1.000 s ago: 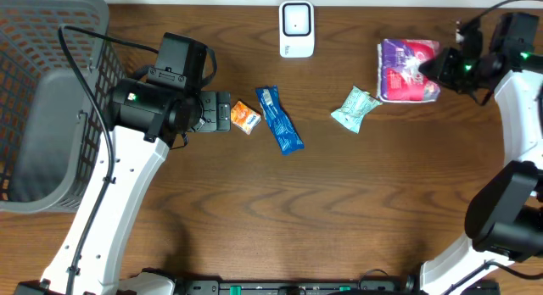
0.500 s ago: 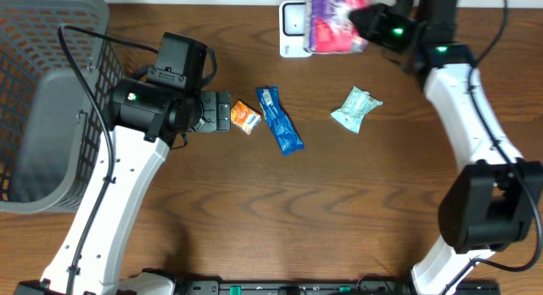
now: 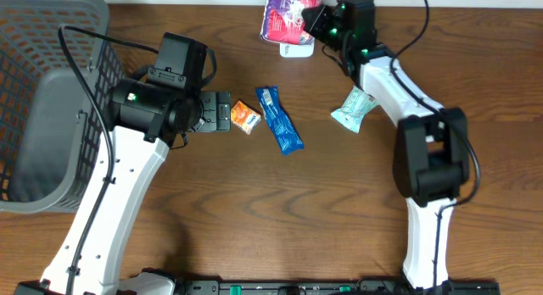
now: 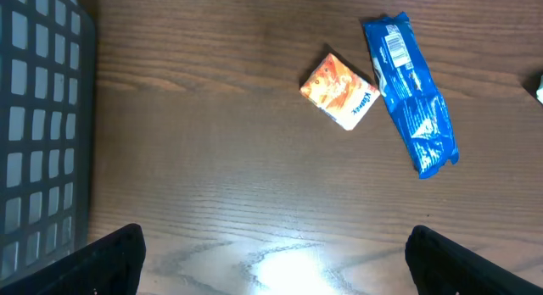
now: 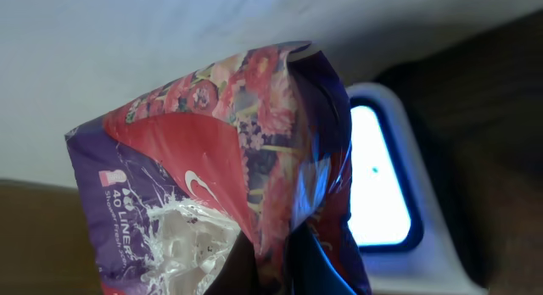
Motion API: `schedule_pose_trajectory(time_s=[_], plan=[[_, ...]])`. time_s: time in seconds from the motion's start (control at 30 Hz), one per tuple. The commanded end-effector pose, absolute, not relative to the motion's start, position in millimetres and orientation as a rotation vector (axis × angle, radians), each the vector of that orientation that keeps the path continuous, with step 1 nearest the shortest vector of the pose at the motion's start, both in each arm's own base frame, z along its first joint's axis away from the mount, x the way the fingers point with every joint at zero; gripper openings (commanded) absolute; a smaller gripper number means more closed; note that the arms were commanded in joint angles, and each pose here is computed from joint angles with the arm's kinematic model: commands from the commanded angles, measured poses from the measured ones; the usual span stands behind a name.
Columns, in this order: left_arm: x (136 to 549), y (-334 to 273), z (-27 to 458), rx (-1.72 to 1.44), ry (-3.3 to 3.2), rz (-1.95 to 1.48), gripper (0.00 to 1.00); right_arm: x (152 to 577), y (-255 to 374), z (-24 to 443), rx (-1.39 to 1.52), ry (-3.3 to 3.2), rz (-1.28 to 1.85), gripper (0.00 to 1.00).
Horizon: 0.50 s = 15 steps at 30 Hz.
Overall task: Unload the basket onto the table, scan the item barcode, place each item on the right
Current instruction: 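Lift the purple pack up toward the back of the table, then place the purple pack at the far right edge and release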
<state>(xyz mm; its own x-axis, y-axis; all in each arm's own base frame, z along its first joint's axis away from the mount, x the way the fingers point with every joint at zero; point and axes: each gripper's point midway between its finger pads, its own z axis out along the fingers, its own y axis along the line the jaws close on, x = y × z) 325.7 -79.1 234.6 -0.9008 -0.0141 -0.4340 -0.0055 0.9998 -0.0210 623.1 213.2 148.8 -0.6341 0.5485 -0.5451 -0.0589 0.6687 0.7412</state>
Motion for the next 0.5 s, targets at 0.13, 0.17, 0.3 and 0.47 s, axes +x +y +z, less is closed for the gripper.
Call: schedule_pose_trajectory(time_s=[0.13,0.17,0.3,0.47], plan=[[327,-76,235,-0.034,2.693,-0.015,0.98,643,191,215,0.281,1.996,0.772,0.01],[327,-76,235,-0.034,2.693,-0.015,0.98,644,184,219,0.279,2.003,0.751,0.01],[327,-76,235,-0.034,2.693,-0.015,0.98,645,116,237,0.34,2.066,0.604,0.01],[327,-76,235,-0.034,2.693,-0.015,0.98,607,-49,235,0.615,2.179,0.198,0.01]])
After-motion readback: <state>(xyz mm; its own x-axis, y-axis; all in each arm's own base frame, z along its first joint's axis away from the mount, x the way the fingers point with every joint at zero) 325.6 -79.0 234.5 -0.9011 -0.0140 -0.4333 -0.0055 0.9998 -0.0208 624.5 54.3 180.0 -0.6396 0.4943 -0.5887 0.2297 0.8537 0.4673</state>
